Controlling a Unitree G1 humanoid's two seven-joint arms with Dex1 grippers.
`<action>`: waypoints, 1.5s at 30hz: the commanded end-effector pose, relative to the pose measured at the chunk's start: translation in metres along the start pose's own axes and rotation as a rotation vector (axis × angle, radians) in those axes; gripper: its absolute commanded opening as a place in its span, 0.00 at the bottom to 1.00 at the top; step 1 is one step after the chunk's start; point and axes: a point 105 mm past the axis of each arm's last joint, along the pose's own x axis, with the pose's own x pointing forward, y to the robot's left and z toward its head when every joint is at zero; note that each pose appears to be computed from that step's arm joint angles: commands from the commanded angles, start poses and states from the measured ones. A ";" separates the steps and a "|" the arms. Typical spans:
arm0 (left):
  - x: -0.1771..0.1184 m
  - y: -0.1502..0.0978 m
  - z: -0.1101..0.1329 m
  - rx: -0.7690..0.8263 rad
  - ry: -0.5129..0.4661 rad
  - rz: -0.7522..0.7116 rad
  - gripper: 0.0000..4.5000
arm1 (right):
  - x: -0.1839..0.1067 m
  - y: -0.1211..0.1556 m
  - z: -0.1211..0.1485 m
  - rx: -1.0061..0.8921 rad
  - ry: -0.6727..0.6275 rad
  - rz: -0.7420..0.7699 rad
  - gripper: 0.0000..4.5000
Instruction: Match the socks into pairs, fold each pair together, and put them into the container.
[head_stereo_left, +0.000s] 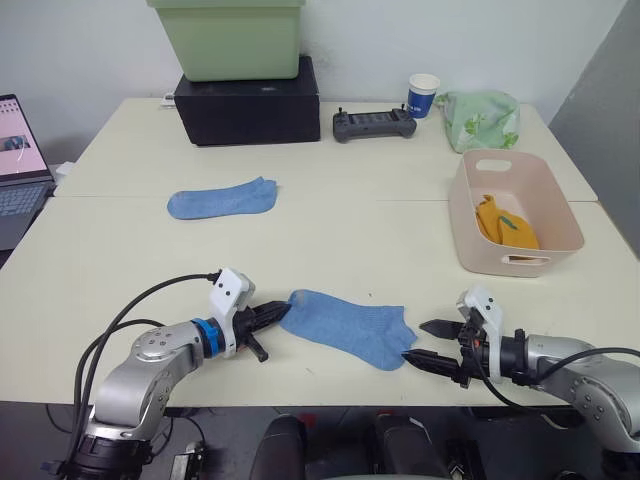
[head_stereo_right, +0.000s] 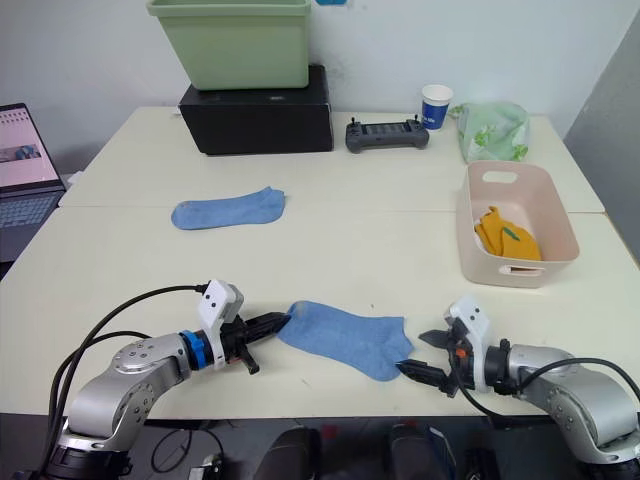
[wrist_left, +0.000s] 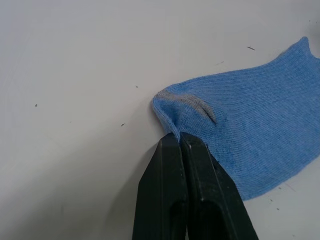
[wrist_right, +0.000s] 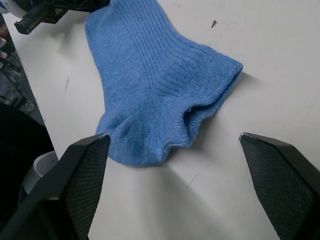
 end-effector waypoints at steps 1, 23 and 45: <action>0.001 -0.008 0.008 0.015 -0.025 -0.020 0.00 | 0.004 0.003 -0.001 0.004 -0.025 0.011 0.70; -0.004 -0.053 0.001 -0.187 -0.147 0.103 0.00 | -0.007 -0.045 0.023 -0.088 0.026 0.054 0.01; -0.007 -0.022 0.044 0.196 -0.161 -0.030 0.58 | 0.020 -0.024 0.081 -0.464 -0.219 0.012 0.41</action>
